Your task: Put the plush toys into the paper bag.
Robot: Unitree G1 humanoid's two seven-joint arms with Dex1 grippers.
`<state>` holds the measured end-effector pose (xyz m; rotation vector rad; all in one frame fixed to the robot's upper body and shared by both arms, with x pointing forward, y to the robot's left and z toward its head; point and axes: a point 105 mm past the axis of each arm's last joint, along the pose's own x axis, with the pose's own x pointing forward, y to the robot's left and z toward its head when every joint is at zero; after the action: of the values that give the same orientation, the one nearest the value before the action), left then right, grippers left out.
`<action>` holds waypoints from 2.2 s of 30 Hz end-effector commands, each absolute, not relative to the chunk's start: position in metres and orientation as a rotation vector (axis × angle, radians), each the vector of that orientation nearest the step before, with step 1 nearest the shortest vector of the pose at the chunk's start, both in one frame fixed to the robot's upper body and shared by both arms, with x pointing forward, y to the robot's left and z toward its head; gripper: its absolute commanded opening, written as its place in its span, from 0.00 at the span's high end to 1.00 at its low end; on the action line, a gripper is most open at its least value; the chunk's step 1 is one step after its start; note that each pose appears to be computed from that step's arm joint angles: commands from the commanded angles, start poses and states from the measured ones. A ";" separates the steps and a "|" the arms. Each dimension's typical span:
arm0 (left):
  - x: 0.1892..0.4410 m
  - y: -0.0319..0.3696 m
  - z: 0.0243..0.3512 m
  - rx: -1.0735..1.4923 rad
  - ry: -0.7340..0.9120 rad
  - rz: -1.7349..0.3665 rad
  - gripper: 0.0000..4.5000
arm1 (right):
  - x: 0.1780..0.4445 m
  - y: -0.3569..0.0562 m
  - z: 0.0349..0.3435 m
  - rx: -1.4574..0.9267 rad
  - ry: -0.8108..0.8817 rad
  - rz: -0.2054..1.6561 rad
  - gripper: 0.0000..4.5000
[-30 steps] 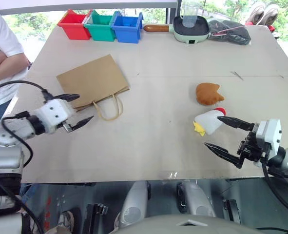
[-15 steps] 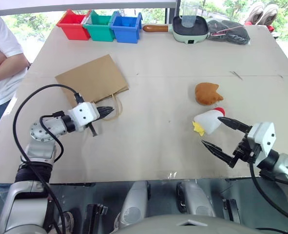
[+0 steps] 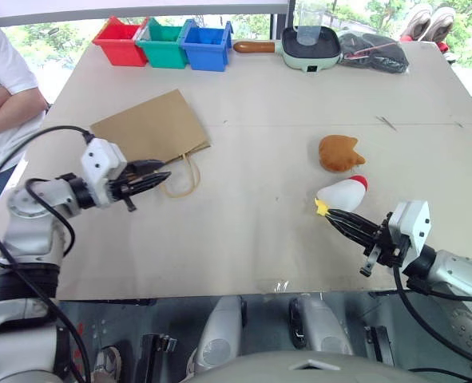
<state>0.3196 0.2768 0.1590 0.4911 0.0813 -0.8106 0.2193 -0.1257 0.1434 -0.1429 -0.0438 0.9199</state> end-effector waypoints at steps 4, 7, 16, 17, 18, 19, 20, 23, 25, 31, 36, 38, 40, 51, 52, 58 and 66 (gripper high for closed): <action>0.317 0.294 0.156 0.673 0.141 -0.859 0.06 | 0.222 -0.131 0.153 -0.141 -0.073 0.932 0.89; 0.326 0.293 0.155 0.816 0.123 -0.841 0.00 | 0.219 -0.130 0.151 -0.137 -0.058 0.957 0.62; 0.345 0.279 0.154 1.110 0.022 -0.845 0.00 | 0.218 -0.125 0.160 -0.198 -0.102 0.912 0.00; 0.345 0.278 0.153 1.118 0.014 -0.851 0.00 | 0.217 -0.124 0.161 -0.199 -0.103 0.910 0.00; 0.345 0.277 0.152 1.123 0.009 -0.855 0.00 | 0.217 -0.123 0.161 -0.200 -0.104 0.909 0.00; 0.345 0.276 0.151 1.119 0.010 -0.871 0.00 | 0.216 -0.123 0.161 -0.200 -0.102 0.910 0.00; 0.343 0.276 0.151 1.072 0.013 -0.884 0.00 | 0.215 -0.122 0.162 -0.200 -0.101 0.912 0.00; 0.339 0.287 0.158 0.937 0.043 -0.898 0.00 | 0.214 -0.123 0.165 -0.198 -0.102 0.904 0.00; 0.336 0.295 0.159 0.941 0.079 -0.912 0.00 | 0.214 -0.122 0.166 -0.196 -0.102 0.905 0.00; 0.335 0.298 0.153 0.986 0.120 -0.935 0.00 | 0.216 -0.119 0.170 -0.194 -0.105 0.912 0.00; 0.339 0.296 0.152 1.006 0.108 -0.919 0.00 | 0.214 -0.118 0.171 -0.194 -0.104 0.914 0.00; 0.341 0.294 0.152 1.006 0.100 -0.916 0.00 | 0.214 -0.118 0.171 -0.196 -0.104 0.912 0.00; 0.346 0.290 0.152 1.003 0.085 -0.903 0.00 | 0.214 -0.119 0.171 -0.197 -0.104 0.907 0.00; 0.355 0.252 0.142 0.798 -0.002 -0.963 0.50 | 0.222 -0.123 0.166 -0.234 -0.101 0.832 0.00; 0.360 0.241 0.148 0.630 -0.033 -0.947 0.61 | 0.222 -0.122 0.165 -0.237 -0.098 0.828 0.00; 0.339 0.172 0.184 -0.064 -0.082 -1.105 1.00 | 0.223 -0.113 0.161 -0.175 -0.072 0.827 0.40; 0.322 0.110 0.212 -0.424 -0.037 -1.267 1.00 | 0.267 -0.084 0.135 -0.211 -0.046 0.832 0.99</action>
<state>0.3281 0.1208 0.1876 -0.3773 0.0136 -1.2092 0.2559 -0.0921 0.1387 -0.1856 -0.0279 0.8300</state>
